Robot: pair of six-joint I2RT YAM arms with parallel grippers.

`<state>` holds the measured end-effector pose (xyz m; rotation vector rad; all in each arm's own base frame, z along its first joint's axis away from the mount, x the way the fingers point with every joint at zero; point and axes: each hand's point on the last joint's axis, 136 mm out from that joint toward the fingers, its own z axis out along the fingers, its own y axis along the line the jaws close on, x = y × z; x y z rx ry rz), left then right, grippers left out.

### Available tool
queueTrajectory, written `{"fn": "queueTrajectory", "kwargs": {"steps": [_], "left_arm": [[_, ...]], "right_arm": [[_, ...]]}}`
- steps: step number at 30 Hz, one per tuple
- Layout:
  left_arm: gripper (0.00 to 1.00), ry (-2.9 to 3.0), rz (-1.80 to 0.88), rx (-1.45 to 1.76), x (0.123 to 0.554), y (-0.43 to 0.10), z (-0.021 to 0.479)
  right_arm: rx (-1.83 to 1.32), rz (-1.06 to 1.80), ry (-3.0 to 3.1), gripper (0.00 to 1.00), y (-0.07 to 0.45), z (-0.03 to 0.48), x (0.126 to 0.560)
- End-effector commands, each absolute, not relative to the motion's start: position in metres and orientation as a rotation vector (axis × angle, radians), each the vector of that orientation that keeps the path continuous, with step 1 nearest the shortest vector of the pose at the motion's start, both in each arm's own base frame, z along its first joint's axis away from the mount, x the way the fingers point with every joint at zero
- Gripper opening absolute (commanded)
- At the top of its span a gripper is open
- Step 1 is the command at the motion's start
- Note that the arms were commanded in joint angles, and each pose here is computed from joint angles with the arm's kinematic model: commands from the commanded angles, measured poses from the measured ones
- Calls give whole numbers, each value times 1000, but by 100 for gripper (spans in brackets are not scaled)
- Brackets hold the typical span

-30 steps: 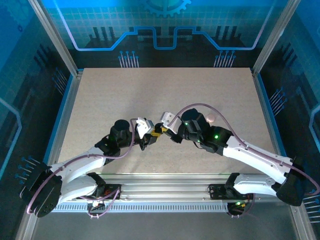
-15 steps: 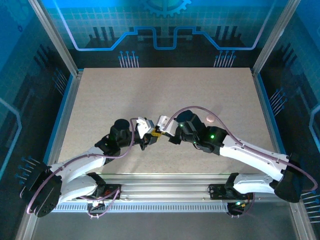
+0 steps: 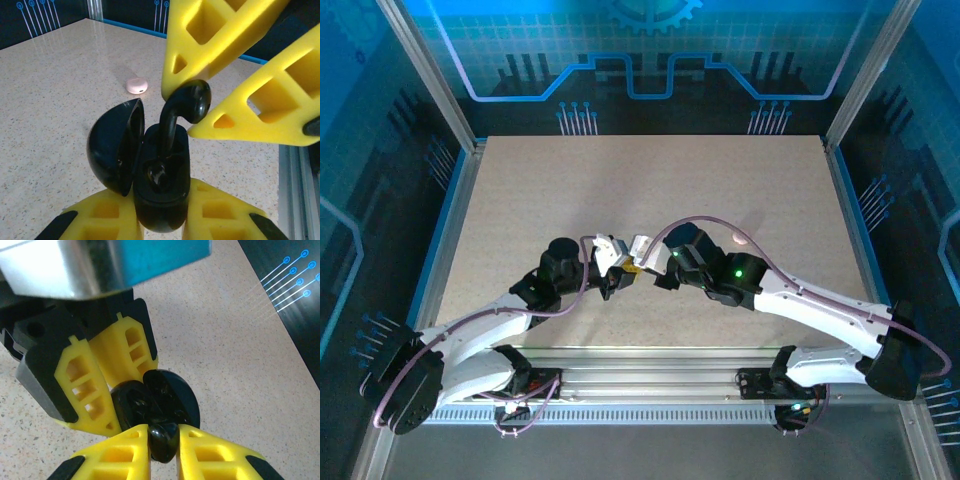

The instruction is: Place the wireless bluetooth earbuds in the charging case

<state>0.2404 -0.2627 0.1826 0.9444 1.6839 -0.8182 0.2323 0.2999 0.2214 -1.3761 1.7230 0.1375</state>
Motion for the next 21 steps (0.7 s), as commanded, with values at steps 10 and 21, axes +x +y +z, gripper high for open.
{"fn": "queueTrajectory", "kwargs": {"steps": [10, 21], "left_arm": [[15, 1640, -830, 936, 244, -265, 200], [15, 1633, -838, 940, 243, -266, 203]], "right_arm": [[-1386, 94, 1680, 18, 297, 242, 224], [-1429, 49, 1691, 18, 301, 231, 223]]}}
